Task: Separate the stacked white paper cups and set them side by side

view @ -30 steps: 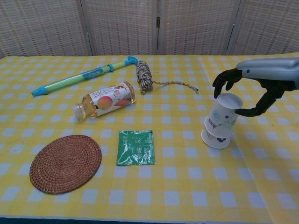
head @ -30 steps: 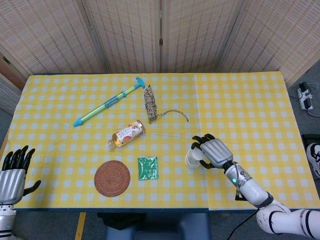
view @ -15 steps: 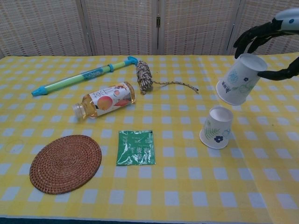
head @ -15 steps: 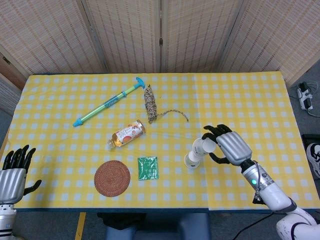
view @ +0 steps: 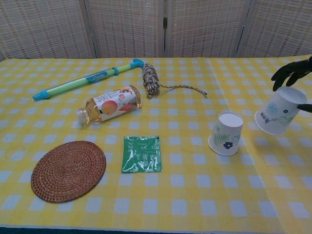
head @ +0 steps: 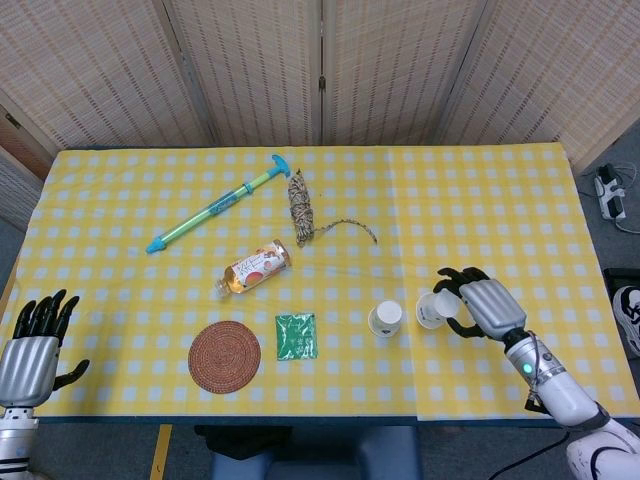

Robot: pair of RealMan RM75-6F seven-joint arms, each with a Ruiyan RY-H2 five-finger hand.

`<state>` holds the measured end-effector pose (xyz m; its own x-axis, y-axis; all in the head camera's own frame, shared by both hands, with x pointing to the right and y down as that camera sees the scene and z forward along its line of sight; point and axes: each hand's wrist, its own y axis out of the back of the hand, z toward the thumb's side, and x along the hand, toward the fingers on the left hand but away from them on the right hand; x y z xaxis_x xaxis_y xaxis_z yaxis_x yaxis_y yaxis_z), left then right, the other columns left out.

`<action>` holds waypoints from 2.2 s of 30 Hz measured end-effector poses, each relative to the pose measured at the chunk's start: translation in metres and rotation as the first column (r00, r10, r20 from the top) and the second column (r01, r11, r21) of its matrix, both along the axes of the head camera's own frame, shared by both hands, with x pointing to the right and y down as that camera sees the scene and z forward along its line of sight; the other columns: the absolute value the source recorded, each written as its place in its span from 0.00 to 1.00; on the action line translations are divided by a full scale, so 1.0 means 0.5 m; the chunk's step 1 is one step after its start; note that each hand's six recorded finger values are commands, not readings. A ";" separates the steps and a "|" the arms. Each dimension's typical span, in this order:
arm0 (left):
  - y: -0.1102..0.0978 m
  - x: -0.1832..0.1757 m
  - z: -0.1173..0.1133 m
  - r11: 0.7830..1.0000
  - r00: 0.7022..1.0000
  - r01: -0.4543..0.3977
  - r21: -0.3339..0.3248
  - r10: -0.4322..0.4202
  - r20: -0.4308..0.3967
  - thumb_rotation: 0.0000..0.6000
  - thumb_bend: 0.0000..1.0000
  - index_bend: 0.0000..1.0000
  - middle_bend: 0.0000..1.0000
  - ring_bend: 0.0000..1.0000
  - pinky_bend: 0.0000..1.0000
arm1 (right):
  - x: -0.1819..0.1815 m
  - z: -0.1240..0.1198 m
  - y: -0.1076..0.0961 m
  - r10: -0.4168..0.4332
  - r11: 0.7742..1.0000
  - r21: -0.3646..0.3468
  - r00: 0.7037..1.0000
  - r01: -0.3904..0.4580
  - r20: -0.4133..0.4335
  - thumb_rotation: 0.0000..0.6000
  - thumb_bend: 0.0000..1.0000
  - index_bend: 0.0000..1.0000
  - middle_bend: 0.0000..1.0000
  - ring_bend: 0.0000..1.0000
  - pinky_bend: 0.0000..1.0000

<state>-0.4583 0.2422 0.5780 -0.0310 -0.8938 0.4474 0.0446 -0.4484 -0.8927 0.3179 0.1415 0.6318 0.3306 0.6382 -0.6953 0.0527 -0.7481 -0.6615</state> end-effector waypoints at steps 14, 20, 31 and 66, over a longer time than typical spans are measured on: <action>0.006 -0.004 0.000 1.000 1.000 0.004 -0.001 -0.004 0.004 1.00 0.24 0.08 0.06 0.06 0.00 | -0.023 0.077 0.018 -0.009 0.999 -0.039 1.000 0.009 0.022 1.00 0.45 0.39 0.17 0.22 0.13; 0.007 -0.008 -0.001 1.000 1.000 0.011 0.000 -0.011 0.005 1.00 0.24 0.08 0.06 0.06 0.00 | -0.026 0.081 0.016 -0.019 0.999 -0.032 1.000 0.019 0.011 1.00 0.45 0.39 0.17 0.21 0.13; 0.008 -0.008 0.004 1.000 1.000 0.008 -0.005 -0.008 0.002 1.00 0.24 0.08 0.06 0.06 0.00 | -0.026 0.089 0.023 -0.025 0.999 -0.031 1.000 0.025 -0.003 1.00 0.45 0.38 0.17 0.21 0.13; -0.006 0.025 -0.007 0.997 0.996 -0.024 0.075 0.030 -0.078 1.00 0.24 0.09 0.06 0.06 0.00 | 0.096 -0.107 0.048 0.131 0.931 0.337 0.990 -0.139 0.044 1.00 0.45 0.09 0.01 0.09 0.07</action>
